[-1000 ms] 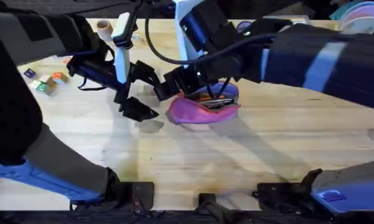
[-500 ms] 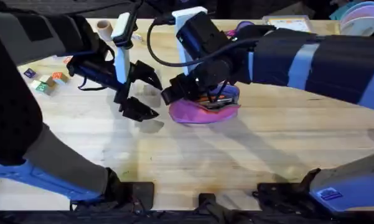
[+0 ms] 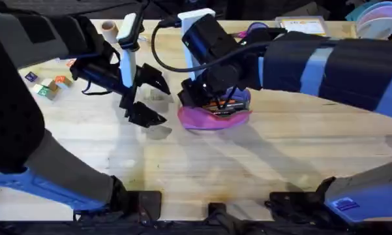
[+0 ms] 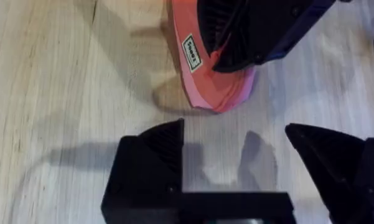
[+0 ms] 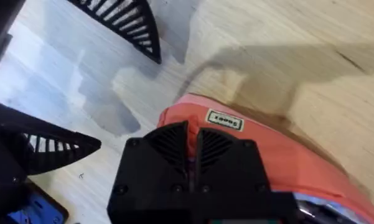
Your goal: Unzip the bag, pick up the pens from the table one at a time and place them inside, then zip the bag closed.
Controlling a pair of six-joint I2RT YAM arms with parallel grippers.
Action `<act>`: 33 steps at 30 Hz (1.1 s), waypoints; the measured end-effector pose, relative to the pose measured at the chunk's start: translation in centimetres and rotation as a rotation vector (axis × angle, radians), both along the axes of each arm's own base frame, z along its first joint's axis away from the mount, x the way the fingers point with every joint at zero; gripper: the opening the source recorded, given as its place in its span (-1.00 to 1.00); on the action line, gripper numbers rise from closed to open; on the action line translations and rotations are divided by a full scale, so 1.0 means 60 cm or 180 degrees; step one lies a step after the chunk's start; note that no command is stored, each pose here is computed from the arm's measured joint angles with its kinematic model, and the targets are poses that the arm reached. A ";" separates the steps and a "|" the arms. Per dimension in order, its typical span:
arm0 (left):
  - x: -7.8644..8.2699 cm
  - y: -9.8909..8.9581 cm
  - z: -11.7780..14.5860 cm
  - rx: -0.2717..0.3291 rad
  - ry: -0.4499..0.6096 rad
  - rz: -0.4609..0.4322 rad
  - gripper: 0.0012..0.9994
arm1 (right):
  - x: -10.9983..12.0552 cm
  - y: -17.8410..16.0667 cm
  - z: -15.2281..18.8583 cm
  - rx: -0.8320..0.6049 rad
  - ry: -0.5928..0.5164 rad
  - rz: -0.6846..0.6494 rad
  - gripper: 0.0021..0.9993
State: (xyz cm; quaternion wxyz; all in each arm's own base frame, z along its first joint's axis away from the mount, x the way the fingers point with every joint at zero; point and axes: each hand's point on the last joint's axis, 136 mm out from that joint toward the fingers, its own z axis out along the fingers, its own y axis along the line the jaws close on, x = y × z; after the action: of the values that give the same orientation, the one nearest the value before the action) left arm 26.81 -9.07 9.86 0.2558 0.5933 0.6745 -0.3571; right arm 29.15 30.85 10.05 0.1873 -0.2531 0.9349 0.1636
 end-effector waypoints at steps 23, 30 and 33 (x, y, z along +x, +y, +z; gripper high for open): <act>0.004 -0.007 0.008 -0.0120 -0.0023 0.0040 0.99 | 0.006 -0.002 0.063 0.0181 -0.0273 -0.0020 -0.94; 0.013 -0.015 0.019 -0.0280 -0.0089 0.0092 0.99 | 0.012 -0.005 0.068 0.0163 -0.0348 -0.0060 -0.94; 0.014 -0.018 0.022 -0.0318 -0.0085 0.0102 0.99 | 0.022 -0.005 0.073 0.0165 -0.0436 -0.0103 -0.94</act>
State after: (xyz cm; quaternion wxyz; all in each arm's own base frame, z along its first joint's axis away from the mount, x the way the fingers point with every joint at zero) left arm 27.63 -10.16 11.20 0.2998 0.5736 0.6618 -0.3783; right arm 30.48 30.55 14.40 0.2599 -0.2437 0.9193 0.1670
